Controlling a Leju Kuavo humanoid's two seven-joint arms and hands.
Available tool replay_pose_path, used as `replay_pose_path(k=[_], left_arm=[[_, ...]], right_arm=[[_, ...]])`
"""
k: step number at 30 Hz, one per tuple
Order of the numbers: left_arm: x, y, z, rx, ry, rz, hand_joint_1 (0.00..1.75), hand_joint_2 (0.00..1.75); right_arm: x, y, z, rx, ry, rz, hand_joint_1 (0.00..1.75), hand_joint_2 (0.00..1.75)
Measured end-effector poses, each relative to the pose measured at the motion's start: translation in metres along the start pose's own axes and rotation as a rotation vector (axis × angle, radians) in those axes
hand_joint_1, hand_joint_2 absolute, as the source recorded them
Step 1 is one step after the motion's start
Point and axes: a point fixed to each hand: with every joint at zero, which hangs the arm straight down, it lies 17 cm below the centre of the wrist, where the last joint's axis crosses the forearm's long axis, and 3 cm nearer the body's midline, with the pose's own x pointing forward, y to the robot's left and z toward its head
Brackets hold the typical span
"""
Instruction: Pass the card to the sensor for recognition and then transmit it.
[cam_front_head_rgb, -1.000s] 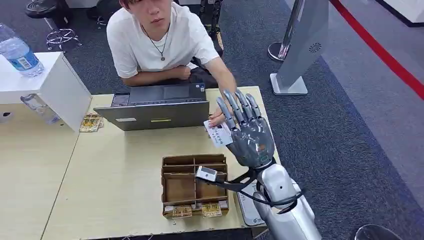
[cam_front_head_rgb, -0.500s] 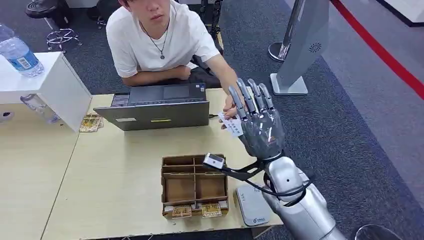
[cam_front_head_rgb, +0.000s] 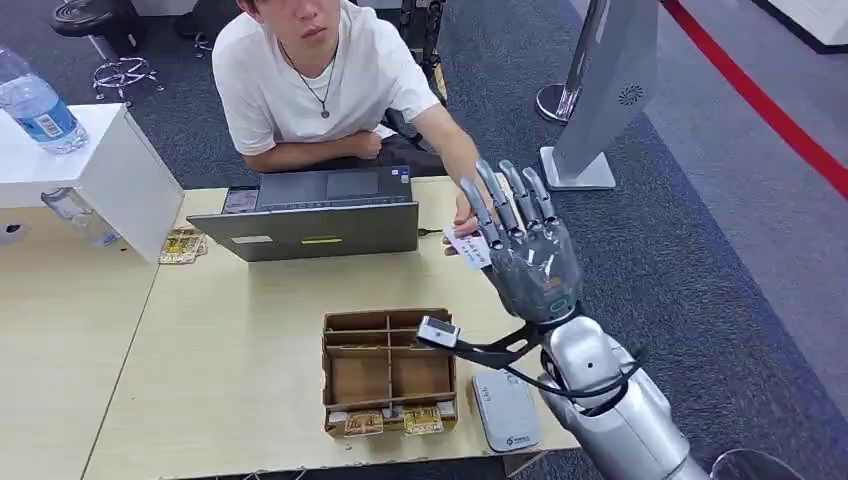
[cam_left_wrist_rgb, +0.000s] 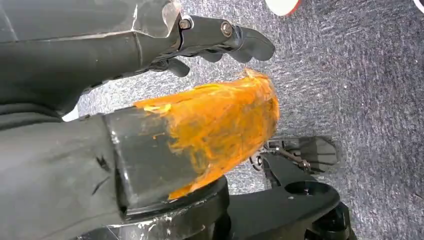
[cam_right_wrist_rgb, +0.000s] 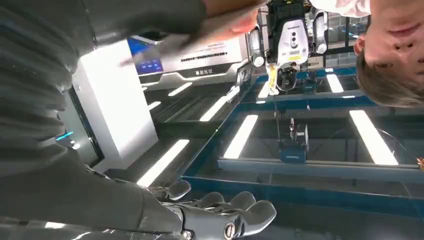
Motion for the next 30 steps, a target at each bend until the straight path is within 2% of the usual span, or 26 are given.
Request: replay_pose_path(k=[18,30], left_arm=[[0.001,-0.003,0.001,-0.007,-0.002,0.001,0.0,0.0],[0.002,-0.003,0.001,-0.005,-0.009,0.01,0.0,0.0]], right_arm=[[0.002,-0.002,0.015,0.019,0.006,-0.008,1.75,1.75],[0.014,-0.014,0.03,0.024,0.048,-0.06,1.75,1.75]])
